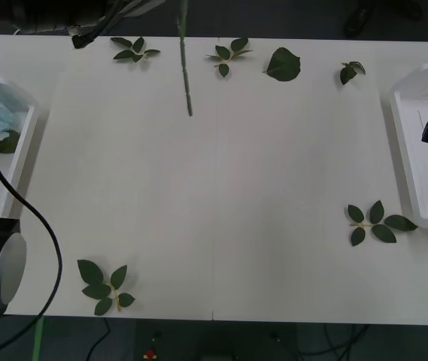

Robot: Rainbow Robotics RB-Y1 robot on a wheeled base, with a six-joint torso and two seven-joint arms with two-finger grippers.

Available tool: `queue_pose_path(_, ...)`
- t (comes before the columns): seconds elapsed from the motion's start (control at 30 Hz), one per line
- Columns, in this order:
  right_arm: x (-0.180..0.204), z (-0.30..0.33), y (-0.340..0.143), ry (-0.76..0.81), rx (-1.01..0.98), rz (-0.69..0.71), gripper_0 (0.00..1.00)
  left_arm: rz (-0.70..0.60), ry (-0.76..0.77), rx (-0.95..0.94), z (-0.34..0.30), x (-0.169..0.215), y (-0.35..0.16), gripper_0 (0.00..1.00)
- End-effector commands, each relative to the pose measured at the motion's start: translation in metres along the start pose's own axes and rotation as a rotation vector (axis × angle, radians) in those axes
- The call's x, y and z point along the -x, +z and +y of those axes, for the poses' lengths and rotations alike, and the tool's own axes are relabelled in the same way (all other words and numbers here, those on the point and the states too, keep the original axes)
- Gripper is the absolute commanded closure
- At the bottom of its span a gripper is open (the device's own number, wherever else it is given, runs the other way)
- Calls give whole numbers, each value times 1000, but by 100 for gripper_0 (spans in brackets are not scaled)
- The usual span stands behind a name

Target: Place the red flowers into the right box and the blue flowers into the left box. If a person shows an open palm, hand one flower to the person first, then continue sorting.

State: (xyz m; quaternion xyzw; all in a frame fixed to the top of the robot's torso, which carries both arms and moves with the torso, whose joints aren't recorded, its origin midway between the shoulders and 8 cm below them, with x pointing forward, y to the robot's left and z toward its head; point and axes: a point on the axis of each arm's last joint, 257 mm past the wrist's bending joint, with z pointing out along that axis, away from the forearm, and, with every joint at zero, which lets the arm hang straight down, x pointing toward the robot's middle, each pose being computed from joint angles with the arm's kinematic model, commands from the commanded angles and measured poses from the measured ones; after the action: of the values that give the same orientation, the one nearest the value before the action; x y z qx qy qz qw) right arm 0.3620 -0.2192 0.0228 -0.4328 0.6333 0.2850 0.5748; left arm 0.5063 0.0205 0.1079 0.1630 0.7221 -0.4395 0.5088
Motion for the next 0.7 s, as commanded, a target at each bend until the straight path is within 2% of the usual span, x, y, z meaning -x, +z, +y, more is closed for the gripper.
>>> queue_pose_path(0.03,1,9,2,-35,25,32,0,-82,107,-168,-69,12,22,100)
queue_pose_path(0.23,1,9,2,-35,25,32,0,-143,87,-265,-107,1,52,100)
queue_pose_path(0.27,-22,11,2,31,30,53,0,-153,72,-289,-113,-2,58,100)
queue_pose_path(0.3,-24,11,2,43,31,50,0,-161,57,-311,-119,-6,64,100)
queue_pose_path(0.53,-17,9,3,70,27,22,0,-238,-5,-414,-157,-24,91,100)
queue_pose_path(0.7,-2,4,10,152,10,-67,0,-250,-28,-450,-171,-33,96,100)
